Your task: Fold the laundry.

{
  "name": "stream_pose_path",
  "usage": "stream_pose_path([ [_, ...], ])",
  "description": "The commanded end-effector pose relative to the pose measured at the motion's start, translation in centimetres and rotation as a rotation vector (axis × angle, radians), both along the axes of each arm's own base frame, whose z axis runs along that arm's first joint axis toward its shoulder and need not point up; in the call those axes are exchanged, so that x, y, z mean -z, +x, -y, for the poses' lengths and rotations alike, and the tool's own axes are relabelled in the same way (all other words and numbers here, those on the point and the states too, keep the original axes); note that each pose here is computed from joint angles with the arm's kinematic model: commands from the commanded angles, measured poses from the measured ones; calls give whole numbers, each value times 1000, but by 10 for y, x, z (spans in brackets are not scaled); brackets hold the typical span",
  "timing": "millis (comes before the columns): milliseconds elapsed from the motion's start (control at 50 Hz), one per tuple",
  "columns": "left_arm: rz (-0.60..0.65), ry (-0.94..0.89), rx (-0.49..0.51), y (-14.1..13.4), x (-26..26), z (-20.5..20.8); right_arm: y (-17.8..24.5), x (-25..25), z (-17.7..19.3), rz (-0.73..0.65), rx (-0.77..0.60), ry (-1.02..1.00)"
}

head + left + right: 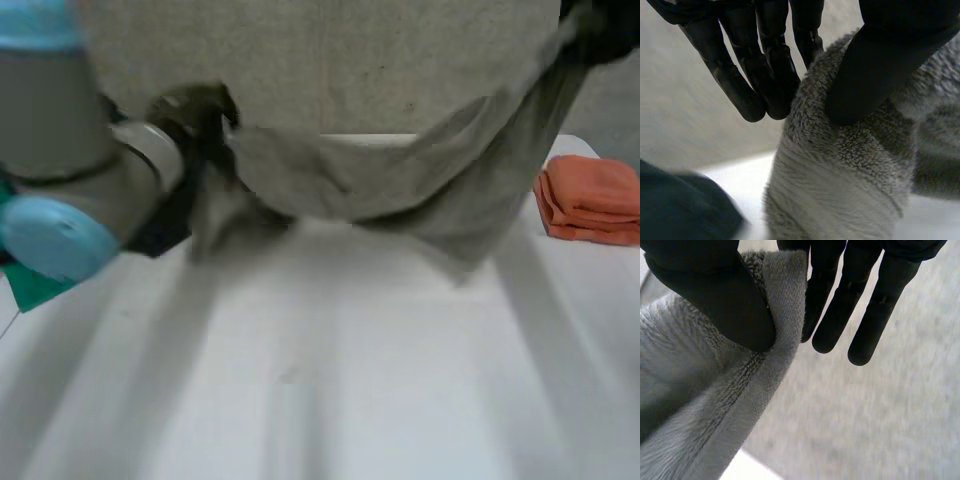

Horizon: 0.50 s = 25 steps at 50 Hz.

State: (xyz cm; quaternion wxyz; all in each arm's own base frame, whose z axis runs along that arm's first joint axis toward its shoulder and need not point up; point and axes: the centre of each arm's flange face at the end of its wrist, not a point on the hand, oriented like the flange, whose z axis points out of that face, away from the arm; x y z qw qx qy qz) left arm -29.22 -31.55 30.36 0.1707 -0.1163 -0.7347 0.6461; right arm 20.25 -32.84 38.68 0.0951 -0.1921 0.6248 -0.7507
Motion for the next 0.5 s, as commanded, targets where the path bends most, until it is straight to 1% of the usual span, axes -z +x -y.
stream_pose_path([
  [20,85,-187,2,5,-18,0,-2,71,27,-149,-14,79],
  [60,103,-179,6,-1,-3,-1,-1,90,33,-161,-25,85],
  [80,131,-153,13,-7,18,-5,0,111,37,-173,-39,96],
  [140,192,-89,16,-17,58,-10,1,142,41,-192,-65,113],
  [160,229,-42,3,-19,84,-12,2,163,42,-207,-77,132],
  [220,287,34,-28,-17,119,-14,1,191,42,-238,-87,160],
  [240,319,84,-44,-15,139,-15,0,208,40,-269,-91,192],
  [280,343,128,-56,-13,152,-17,-1,223,37,-308,-97,224],
  [320,374,186,-45,-11,163,-22,-3,238,32,-366,-100,263],
  [380,399,237,-22,-10,164,-29,-5,245,25,-417,-105,303],
  [440,412,279,23,-8,149,-40,-8,242,17,-463,-85,371],
  [500,389,275,52,-6,129,-44,-12,227,13,-452,-37,398],
])
